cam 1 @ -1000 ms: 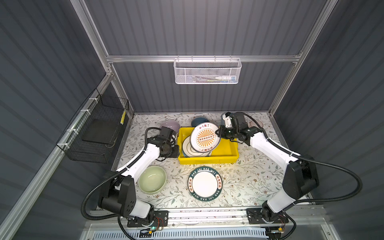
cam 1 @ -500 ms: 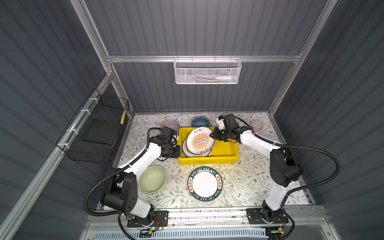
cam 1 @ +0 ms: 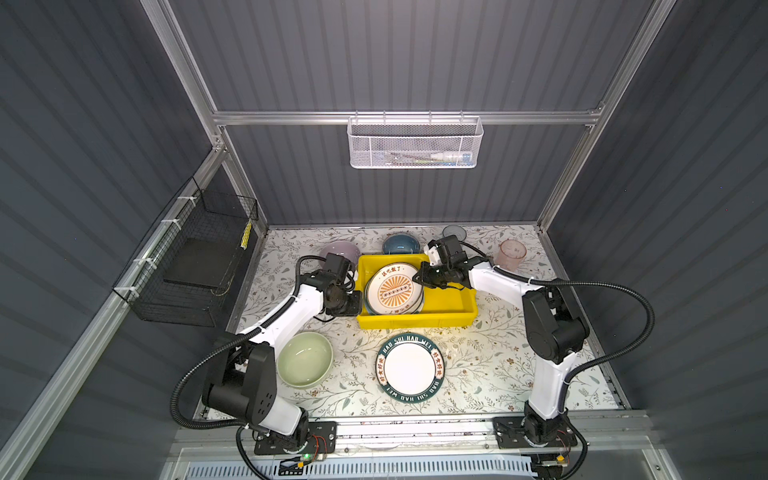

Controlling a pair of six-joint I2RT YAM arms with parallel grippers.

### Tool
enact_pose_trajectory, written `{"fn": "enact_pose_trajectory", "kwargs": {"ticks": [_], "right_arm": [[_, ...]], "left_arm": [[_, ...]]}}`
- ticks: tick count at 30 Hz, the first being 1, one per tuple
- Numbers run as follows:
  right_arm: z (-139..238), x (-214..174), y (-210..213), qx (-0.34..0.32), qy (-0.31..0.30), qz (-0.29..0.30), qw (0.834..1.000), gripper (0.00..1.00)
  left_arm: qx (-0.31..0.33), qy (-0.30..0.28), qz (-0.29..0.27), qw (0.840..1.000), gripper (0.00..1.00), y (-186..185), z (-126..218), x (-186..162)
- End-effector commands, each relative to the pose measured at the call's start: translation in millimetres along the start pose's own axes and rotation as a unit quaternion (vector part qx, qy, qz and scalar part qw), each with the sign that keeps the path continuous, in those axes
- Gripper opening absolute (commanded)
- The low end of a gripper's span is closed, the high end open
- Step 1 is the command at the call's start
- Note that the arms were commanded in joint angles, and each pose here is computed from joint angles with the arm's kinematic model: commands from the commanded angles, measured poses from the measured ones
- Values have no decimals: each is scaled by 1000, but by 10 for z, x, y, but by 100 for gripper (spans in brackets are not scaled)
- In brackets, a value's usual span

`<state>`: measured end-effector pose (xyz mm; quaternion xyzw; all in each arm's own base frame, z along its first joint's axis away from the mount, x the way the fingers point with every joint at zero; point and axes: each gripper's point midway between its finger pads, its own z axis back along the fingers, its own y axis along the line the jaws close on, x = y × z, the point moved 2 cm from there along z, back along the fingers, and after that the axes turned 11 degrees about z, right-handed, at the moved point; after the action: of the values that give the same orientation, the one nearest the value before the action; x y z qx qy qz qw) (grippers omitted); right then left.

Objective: Place the mixed dishes into the plastic bin
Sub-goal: 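Carry the sunburst plate over the yellow bin with the right gripper, then lower the sunburst plate into the bin and open the right gripper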

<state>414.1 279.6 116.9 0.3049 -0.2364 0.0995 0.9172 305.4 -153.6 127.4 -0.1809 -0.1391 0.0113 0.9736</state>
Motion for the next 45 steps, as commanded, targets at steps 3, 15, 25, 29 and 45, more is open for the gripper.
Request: {"fn": "enact_pose_trajectory", "kwargs": {"ticks": [3, 15, 25, 29, 45], "right_arm": [[-25, 131, 156, 26, -15, 7, 1000, 14], [-48, 37, 9, -60, 7, 35, 998, 38], [-66, -18, -18, -90, 21, 47, 995, 42], [-95, -46, -31, -92, 26, 47, 994, 44], [-188, -185, -53, -104, 53, 53, 992, 50]], "left_arm": [[-3, 3, -4, 1000, 19, -13, 28, 20], [-13, 0, -2, 1000, 19, -40, 34, 19], [-22, 0, 1, 1000, 19, -57, 18, 8], [-23, -2, 0, 1000, 19, -60, 29, 13], [-29, -4, -1, 1000, 18, -82, 45, 16]]}}
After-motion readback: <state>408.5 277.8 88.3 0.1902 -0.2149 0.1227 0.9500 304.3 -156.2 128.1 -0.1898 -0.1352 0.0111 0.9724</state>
